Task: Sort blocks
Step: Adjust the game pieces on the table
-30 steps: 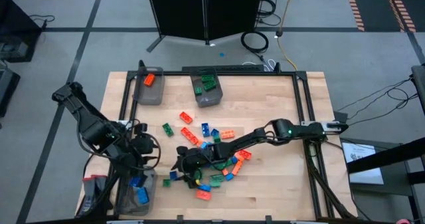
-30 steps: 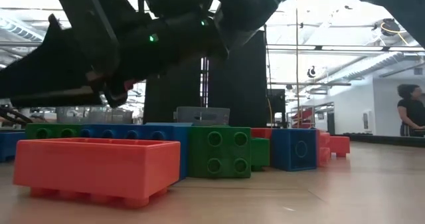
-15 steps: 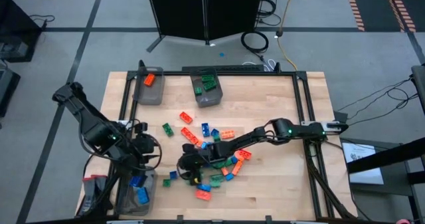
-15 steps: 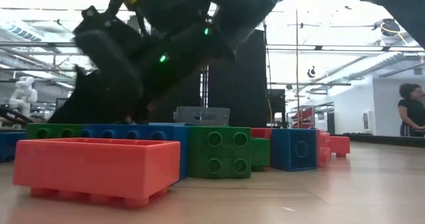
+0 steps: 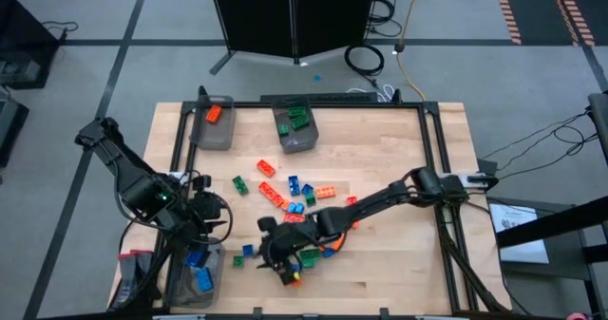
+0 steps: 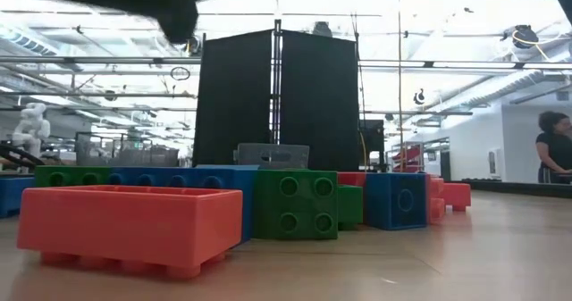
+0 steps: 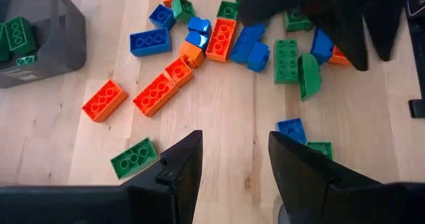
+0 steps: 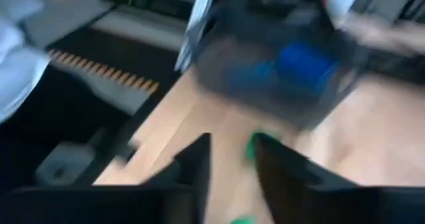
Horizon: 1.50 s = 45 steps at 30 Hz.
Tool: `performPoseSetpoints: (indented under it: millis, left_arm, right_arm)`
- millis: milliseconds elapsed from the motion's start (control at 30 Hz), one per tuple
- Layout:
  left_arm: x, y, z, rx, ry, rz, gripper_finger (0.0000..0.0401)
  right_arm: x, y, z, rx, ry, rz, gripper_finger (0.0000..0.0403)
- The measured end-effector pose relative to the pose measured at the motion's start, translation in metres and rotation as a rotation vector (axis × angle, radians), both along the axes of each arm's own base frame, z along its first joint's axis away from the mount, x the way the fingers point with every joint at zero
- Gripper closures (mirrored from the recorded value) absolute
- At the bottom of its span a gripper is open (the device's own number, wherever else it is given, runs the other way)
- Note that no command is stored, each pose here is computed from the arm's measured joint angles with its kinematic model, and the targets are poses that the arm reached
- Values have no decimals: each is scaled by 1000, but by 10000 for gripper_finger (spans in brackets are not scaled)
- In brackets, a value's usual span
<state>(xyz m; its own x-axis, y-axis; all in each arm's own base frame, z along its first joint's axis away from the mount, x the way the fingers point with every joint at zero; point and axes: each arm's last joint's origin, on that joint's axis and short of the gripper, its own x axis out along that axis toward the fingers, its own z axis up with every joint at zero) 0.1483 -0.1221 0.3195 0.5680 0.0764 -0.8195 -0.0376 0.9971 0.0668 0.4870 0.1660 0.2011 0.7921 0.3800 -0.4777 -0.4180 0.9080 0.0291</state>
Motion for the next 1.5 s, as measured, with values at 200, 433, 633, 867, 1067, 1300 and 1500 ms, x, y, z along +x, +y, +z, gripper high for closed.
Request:
performPoseSetpoints:
  millis: [200,433,633,867,1067,1300,1500]
  left_arm:
    - [1,-1,0,-9,-11,3,229]
    - [4,-4,2,-43,-48,5,228]
    - [7,-7,5,-117,-86,42,228]
    - [6,-8,5,-138,-82,53,228]
    - [6,-8,5,-138,-82,53,228]
    - [6,-8,5,-132,-80,48,228]
    - [6,-7,4,-113,-75,29,228]
  right_arm:
    - [-10,24,-8,98,101,70,391]
    - [-26,60,-13,225,204,145,402]
    - [-25,64,-53,251,356,127,402]
    - [-10,44,-91,259,399,112,403]
    - [3,0,-94,244,427,42,403]
    - [15,-49,-94,182,402,-76,403]
    - [13,-70,-80,61,382,-223,403]
